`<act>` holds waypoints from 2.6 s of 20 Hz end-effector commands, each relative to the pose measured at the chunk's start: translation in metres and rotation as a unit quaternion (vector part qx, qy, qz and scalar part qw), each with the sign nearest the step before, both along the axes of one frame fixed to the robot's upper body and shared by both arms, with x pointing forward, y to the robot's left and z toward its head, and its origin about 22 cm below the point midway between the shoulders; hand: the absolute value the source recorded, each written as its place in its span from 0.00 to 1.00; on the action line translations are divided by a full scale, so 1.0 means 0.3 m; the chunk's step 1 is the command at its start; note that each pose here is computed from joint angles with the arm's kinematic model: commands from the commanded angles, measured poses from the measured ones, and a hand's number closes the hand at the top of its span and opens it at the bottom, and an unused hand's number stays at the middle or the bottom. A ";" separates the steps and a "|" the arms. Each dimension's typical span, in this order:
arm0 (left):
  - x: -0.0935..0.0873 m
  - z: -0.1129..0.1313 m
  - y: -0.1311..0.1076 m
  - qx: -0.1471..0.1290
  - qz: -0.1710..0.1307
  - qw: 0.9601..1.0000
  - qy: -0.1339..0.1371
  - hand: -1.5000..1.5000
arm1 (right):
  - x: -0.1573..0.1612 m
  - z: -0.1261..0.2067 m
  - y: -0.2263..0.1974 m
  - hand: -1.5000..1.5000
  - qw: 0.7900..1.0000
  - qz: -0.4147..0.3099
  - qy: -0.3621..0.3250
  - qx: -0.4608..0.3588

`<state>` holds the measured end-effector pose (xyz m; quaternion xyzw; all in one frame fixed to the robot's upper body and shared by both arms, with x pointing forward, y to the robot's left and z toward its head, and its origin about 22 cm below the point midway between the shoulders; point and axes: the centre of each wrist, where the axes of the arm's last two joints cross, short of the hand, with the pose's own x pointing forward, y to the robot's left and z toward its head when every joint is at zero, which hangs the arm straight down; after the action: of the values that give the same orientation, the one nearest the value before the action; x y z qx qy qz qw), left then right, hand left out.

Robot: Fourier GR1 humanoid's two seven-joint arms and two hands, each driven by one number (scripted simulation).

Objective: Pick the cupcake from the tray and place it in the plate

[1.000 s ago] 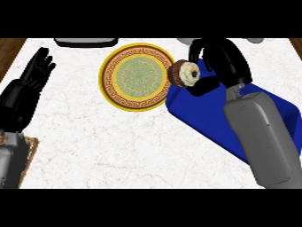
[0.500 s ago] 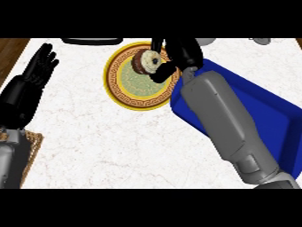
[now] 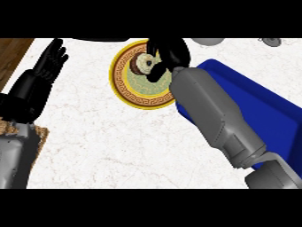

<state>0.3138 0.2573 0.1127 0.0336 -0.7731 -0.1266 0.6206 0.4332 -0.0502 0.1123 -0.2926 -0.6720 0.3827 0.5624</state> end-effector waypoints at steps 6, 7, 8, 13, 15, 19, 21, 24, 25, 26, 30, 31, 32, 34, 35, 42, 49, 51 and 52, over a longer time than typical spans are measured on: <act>0.013 0.002 -0.051 -0.003 -0.023 1.000 -0.007 0.50 | 0.024 -0.068 -0.042 0.00 0.996 -0.049 0.059 0.052; 0.016 -0.004 -0.082 -0.005 -0.034 0.999 -0.006 0.50 | 0.010 -0.117 -0.060 0.00 0.995 -0.055 0.060 0.060; 0.039 0.021 -0.049 -0.004 -0.035 0.999 -0.011 0.50 | 0.009 -0.112 -0.058 0.00 0.994 -0.040 0.064 0.079; 0.045 0.045 -0.064 0.001 -0.031 0.999 -0.017 0.50 | 0.022 -0.073 -0.052 0.00 0.988 -0.024 0.034 0.151; 0.038 0.003 -0.080 0.006 -0.033 0.999 -0.016 0.50 | 0.027 -0.039 -0.040 0.00 0.982 -0.038 0.014 0.186; 0.022 0.013 -0.075 -0.003 -0.029 1.000 -0.008 0.50 | 0.030 -0.050 -0.067 0.00 0.963 -0.049 -0.015 0.266; 0.036 0.031 -0.061 0.000 -0.018 1.000 -0.008 0.50 | 0.046 0.012 -0.051 0.00 0.950 -0.035 -0.010 0.309; 0.017 0.002 -0.008 0.002 -0.005 1.000 0.001 0.50 | 0.039 -0.042 -0.077 0.00 0.942 -0.053 -0.016 0.332; 0.009 -0.006 -0.020 -0.002 -0.004 1.000 0.002 0.50 | 0.057 0.014 -0.061 0.00 0.937 -0.048 -0.004 0.347; 0.003 -0.004 -0.010 -0.003 0.002 1.000 -0.008 0.50 | 0.057 -0.012 -0.083 0.00 0.934 -0.061 -0.013 0.353; 0.005 -0.016 0.021 0.005 0.018 1.000 0.003 0.50 | 0.072 -0.083 -0.278 0.00 0.922 -0.060 -0.022 0.381; -0.027 0.008 0.021 0.000 0.015 1.000 -0.002 0.50 | 0.058 -0.129 -0.277 0.00 0.921 -0.070 -0.025 0.383; -0.031 -0.060 -0.027 -0.005 0.014 1.000 0.000 0.50 | 0.067 -0.109 -0.276 0.00 0.921 -0.064 -0.010 0.383; -0.021 0.000 -0.025 0.005 0.010 1.000 0.006 0.50 | 0.065 -0.136 -0.373 0.00 0.919 -0.064 -0.036 0.387; -0.037 -0.029 0.041 -0.001 0.012 1.000 0.005 0.50 | 0.068 -0.137 -0.409 0.00 0.918 -0.056 -0.031 0.392; -0.028 0.023 0.053 0.006 0.022 1.000 -0.002 0.50 | 0.057 -0.139 -0.668 0.00 0.931 -0.034 -0.024 0.364; -0.036 0.002 0.037 0.006 0.026 1.000 0.006 0.50 | 0.007 -0.205 -0.788 0.00 0.935 -0.025 -0.018 0.354; -0.033 -0.035 0.029 0.008 0.024 1.000 0.013 0.50 | 0.018 -0.167 -0.814 0.00 0.938 -0.031 -0.032 0.344; -0.033 -0.050 0.027 -0.005 0.026 1.000 0.002 0.50 | 0.004 -0.194 -0.820 0.00 0.937 -0.029 -0.033 0.348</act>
<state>0.3019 0.2726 0.1034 0.0529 -0.7673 -0.1105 0.6295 0.4398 -0.2803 0.0583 -0.1070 -0.7695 0.0948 0.6224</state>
